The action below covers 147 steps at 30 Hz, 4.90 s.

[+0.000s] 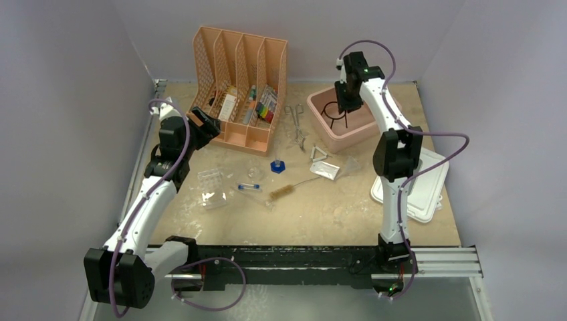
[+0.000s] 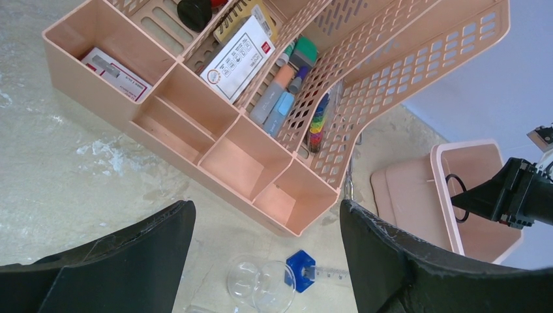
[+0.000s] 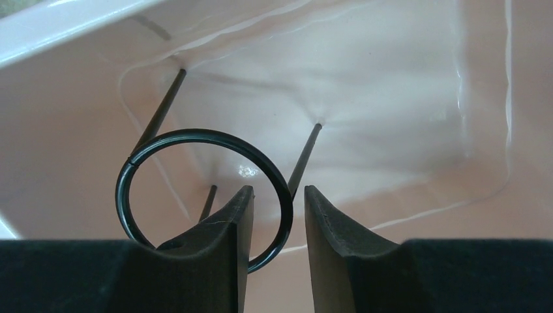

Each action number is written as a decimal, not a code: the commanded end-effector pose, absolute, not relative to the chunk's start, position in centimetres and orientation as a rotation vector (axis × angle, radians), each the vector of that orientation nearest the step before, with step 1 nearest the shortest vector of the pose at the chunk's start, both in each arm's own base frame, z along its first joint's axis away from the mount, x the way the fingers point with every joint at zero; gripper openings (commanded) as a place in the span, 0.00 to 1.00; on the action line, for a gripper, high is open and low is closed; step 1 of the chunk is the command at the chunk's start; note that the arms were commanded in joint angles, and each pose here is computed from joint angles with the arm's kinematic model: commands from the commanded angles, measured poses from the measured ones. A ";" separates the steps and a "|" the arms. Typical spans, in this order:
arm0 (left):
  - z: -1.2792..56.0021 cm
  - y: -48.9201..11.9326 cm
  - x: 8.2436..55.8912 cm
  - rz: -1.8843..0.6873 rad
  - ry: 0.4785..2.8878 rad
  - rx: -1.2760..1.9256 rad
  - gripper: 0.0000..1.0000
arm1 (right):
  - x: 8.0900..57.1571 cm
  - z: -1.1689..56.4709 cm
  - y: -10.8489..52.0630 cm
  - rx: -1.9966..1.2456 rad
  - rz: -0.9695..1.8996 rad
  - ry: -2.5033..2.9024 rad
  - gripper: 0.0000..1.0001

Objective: Organize the chemistry lab equipment

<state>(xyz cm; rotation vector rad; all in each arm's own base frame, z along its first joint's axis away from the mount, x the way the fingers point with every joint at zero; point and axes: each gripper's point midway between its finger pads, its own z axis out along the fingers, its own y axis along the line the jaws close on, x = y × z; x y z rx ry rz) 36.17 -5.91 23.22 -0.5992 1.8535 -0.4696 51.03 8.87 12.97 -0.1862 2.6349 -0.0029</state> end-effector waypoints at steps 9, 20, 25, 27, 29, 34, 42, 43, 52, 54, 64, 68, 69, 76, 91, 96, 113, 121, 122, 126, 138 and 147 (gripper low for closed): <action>27.3 -5.9 36.4 -0.508 1.756 -0.565 0.80 | 50.8 26.2 8.9 -0.047 0.069 2.313 0.56; 29.0 -6.2 35.9 -0.521 1.718 -0.517 0.85 | 45.5 33.0 13.8 -0.197 0.325 2.063 0.57; 29.8 -6.7 36.3 -0.546 1.682 -0.469 0.86 | 41.8 33.3 18.1 -0.308 0.455 1.922 0.61; 29.8 -7.0 36.5 -0.572 1.683 -0.470 0.86 | 40.7 33.0 20.0 -0.323 0.499 1.885 0.61; 29.5 -7.6 36.6 -0.593 1.698 -0.449 0.86 | 39.6 31.6 21.5 -0.320 0.559 1.889 0.61; 29.5 -7.6 36.8 -0.591 1.700 -0.452 0.85 | 37.4 25.7 25.2 -0.299 0.700 2.005 0.61; 28.5 -6.9 36.4 -0.553 1.723 -0.486 0.85 | 35.7 19.7 30.4 -0.423 0.677 2.005 0.63; 28.5 -6.9 36.4 -0.550 1.725 -0.488 0.85 | 35.7 19.3 30.8 -0.435 0.655 1.995 0.63; 28.5 -6.8 35.9 -0.541 1.732 -0.481 0.85 | 35.4 17.3 32.3 -0.499 0.639 1.858 0.63; 28.5 -6.7 35.8 -0.540 1.734 -0.481 0.84 | 35.6 17.1 32.9 -0.518 0.634 1.837 0.62; 28.5 -7.1 35.5 -0.553 1.741 -0.468 0.84 | 36.4 16.7 35.3 -0.582 0.599 1.749 0.44; 28.4 -7.4 35.3 -0.559 1.746 -0.454 0.84 | 37.1 17.4 34.2 -0.521 0.540 1.757 0.30; 28.4 -7.7 35.2 -0.569 1.750 -0.442 0.84 | 37.1 17.6 34.0 -0.517 0.532 1.758 0.28; 28.0 -10.1 35.1 -0.648 1.765 -0.354 0.83 | 35.7 20.3 33.3 -0.554 0.555 1.783 0.19; 28.7 -21.9 32.6 -1.012 1.660 0.057 0.71 | 30.3 28.3 30.4 -0.671 1.099 1.867 0.19; 27.7 -25.1 31.4 -1.057 1.664 0.196 0.65 | 28.9 29.8 30.8 -0.667 1.228 1.853 0.19; 24.7 -27.1 28.4 -1.057 1.718 0.460 0.54 | 29.4 30.3 30.3 -0.572 1.285 1.880 0.20; 26.3 -25.3 28.9 -0.945 1.697 0.402 0.60 | 31.1 28.7 29.3 -0.504 1.152 1.934 0.20; 26.3 -25.8 28.3 -0.992 1.697 0.432 0.61 | 31.2 28.7 29.4 -0.500 1.154 1.937 0.20; 25.3 -27.3 27.3 -1.111 1.718 0.474 0.61 | 31.2 29.4 29.9 -0.513 1.189 1.916 0.21; 24.5 -29.1 26.8 -1.199 1.732 0.563 0.41 | 30.1 29.9 31.3 -0.571 1.335 1.898 0.23; 24.7 -29.1 26.8 -1.175 1.704 0.603 0.13 | 30.2 29.9 31.4 -0.511 1.371 1.899 0.32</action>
